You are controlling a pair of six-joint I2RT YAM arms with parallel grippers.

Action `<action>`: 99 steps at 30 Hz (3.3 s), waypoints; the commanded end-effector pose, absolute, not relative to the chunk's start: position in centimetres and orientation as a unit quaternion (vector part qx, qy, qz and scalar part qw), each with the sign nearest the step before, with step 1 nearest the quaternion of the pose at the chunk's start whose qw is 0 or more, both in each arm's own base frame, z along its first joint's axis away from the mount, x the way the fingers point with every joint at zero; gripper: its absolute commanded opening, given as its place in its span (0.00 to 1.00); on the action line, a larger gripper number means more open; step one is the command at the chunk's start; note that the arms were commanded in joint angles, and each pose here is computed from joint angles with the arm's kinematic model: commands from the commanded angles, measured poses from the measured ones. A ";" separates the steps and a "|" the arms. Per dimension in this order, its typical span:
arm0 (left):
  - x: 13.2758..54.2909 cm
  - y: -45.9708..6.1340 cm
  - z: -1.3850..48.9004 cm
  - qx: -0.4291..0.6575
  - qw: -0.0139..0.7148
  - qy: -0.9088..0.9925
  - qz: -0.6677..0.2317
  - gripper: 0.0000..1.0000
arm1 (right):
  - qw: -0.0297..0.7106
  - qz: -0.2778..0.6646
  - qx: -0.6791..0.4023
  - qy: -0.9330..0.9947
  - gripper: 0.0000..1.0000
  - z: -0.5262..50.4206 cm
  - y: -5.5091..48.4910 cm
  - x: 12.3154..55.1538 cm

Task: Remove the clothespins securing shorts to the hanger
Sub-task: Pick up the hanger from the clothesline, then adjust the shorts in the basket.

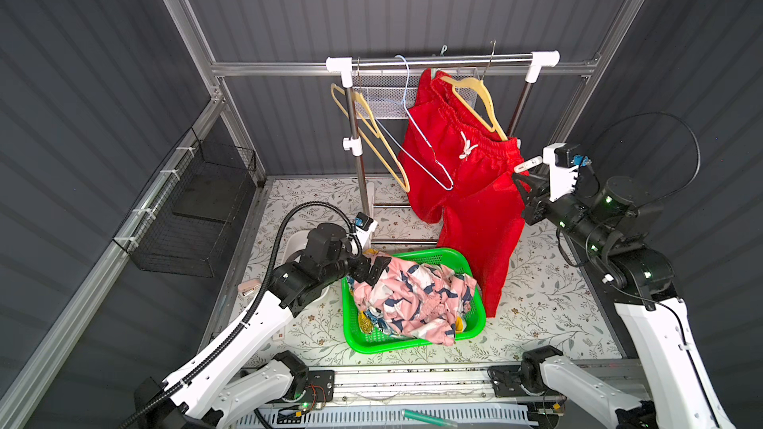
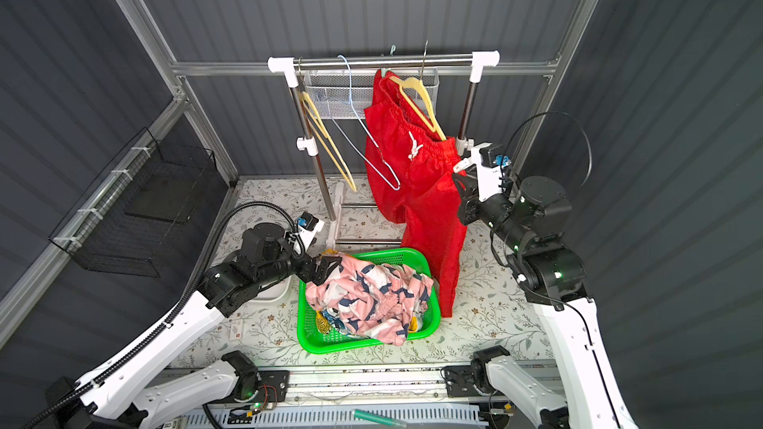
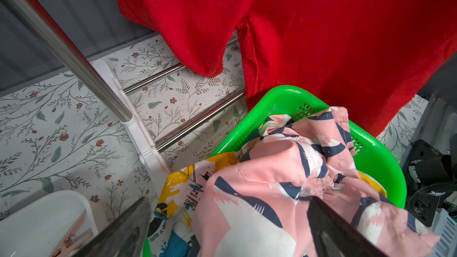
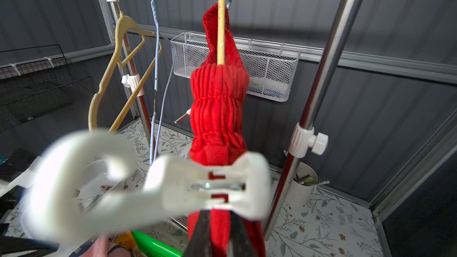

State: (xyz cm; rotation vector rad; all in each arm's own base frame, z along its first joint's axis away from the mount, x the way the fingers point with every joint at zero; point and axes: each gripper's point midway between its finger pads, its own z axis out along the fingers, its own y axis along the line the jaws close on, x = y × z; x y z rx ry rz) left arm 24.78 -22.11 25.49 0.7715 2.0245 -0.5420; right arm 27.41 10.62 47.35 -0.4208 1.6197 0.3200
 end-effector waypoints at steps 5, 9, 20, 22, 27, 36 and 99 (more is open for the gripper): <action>25.0 -22.1 24.9 0.312 0.433 0.819 -0.212 1.00 | 0.669 0.145 -0.191 0.703 0.00 49.3 9.9 23.2; 25.2 -21.9 24.7 0.309 0.434 0.821 -0.206 1.00 | 0.647 0.146 -0.188 0.724 0.00 48.0 9.4 21.7; 25.6 -21.9 23.8 0.306 0.428 0.827 -0.196 1.00 | 0.629 0.158 -0.184 0.738 0.00 48.6 7.9 14.6; 25.7 -21.7 23.8 0.304 0.430 0.828 -0.192 1.00 | 0.630 0.167 -0.188 0.735 0.00 48.9 7.9 13.2; 25.7 -21.6 23.5 0.304 0.428 0.830 -0.188 1.00 | 0.626 0.189 -0.206 0.728 0.00 49.5 8.1 10.2; 26.0 -21.8 23.5 0.298 0.440 0.824 -0.196 1.00 | 0.615 0.244 -0.273 0.699 0.00 51.2 9.8 4.8; 14.4 -22.2 41.9 0.346 0.497 0.665 -0.439 0.00 | 0.619 0.361 -0.392 0.577 0.00 56.9 16.7 12.6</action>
